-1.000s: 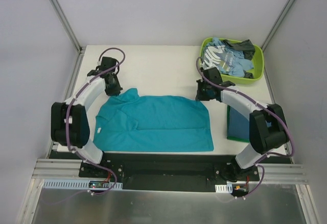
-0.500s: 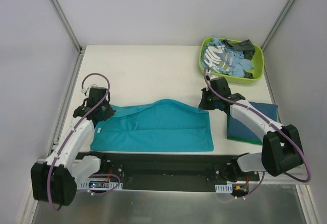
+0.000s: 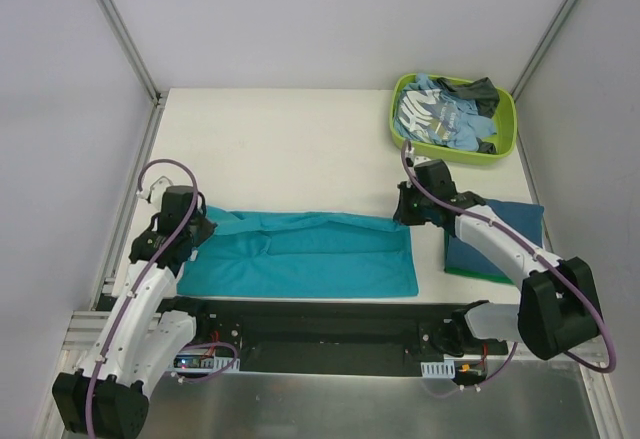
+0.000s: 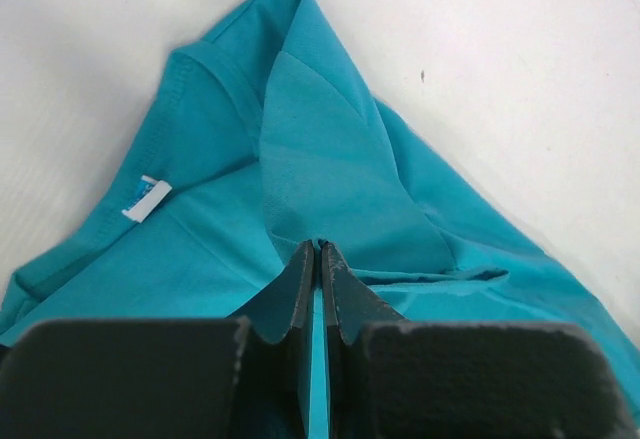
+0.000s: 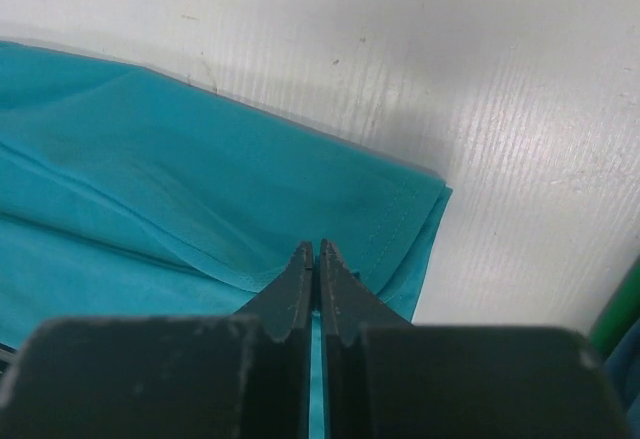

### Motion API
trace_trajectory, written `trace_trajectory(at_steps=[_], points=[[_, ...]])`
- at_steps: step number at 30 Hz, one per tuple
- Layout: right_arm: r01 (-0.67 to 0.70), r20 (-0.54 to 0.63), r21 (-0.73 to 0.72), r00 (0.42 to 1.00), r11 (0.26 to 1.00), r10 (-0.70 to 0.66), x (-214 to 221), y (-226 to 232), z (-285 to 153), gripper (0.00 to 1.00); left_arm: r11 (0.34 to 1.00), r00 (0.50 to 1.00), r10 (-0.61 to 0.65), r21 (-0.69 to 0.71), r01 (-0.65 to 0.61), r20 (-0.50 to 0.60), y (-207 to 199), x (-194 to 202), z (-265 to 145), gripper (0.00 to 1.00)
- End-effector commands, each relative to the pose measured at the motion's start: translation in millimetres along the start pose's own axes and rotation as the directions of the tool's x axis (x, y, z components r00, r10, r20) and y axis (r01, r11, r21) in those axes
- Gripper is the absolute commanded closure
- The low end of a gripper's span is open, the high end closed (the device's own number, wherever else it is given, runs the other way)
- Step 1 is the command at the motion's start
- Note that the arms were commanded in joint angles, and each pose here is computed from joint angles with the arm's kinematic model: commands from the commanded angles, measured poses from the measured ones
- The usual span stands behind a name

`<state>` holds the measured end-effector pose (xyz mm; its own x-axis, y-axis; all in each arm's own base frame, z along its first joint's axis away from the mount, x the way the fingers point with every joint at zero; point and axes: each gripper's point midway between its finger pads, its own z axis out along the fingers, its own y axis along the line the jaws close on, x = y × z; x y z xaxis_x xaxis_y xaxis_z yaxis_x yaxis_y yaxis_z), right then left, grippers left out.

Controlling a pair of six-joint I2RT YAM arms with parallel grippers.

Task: Fold and stack the t-shirts
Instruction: Fold the other side of the tshirt into a rectangle

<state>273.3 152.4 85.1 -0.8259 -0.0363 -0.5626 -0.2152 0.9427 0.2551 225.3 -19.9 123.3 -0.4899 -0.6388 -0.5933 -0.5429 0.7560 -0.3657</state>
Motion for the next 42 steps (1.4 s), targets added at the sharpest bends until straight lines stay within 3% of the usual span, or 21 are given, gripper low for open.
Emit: trace_trajectory(at_steps=[1,11,23,27,28,30,32,33,34,38,42], points=[[0.018,0.007,0.018,1.0,1.0,-0.018,4,-5,-8,0.99,0.998,0.999,-0.036,-0.056,0.039,0.04,19,2,-6,1.0],[0.03,-0.033,0.052,0.999,0.998,-0.028,13,-21,-1,0.99,0.991,0.994,-0.105,-0.075,0.108,0.041,39,23,0,1.0],[0.014,-0.078,0.059,0.997,0.998,-0.009,32,-27,5,0.94,0.977,0.98,-0.192,-0.103,0.185,-0.053,61,67,9,0.98],[0.0,-0.084,0.074,0.996,0.997,0.006,38,-30,4,0.87,0.967,0.974,-0.221,-0.143,0.212,-0.057,72,75,5,0.68],[-0.006,-0.086,0.077,0.996,0.997,0.012,40,-30,2,0.8,0.962,0.972,-0.23,-0.161,0.219,-0.053,76,75,3,0.57],[-0.005,-0.077,0.086,0.997,0.996,0.012,40,-31,-3,0.59,0.958,0.968,-0.25,-0.153,0.243,-0.032,74,68,-5,0.37],[-0.003,-0.047,0.099,0.999,0.995,0.008,36,-33,-12,0.16,0.961,0.966,-0.257,-0.111,0.253,-0.021,65,59,-14,0.22],[-0.03,-0.025,0.104,0.999,0.994,0.033,33,-32,-18,0.01,0.962,0.965,-0.262,-0.079,0.26,-0.016,58,53,-19,0.1],[-0.034,-0.002,0.101,0.999,0.994,0.034,29,-31,-23,0.03,0.963,0.964,-0.265,-0.047,0.264,-0.013,51,48,-25,0.01],[-0.026,0.055,-0.007,0.998,1.0,0.026,15,-9,-42,0.04,0.972,0.978,-0.205,0.108,0.208,-0.045,11,28,-44,0.01],[-0.016,0.072,-0.217,0.997,0.976,0.033,5,31,-45,0.04,0.951,0.967,-0.092,0.268,0.157,-0.239,-40,47,-32,0.01]])
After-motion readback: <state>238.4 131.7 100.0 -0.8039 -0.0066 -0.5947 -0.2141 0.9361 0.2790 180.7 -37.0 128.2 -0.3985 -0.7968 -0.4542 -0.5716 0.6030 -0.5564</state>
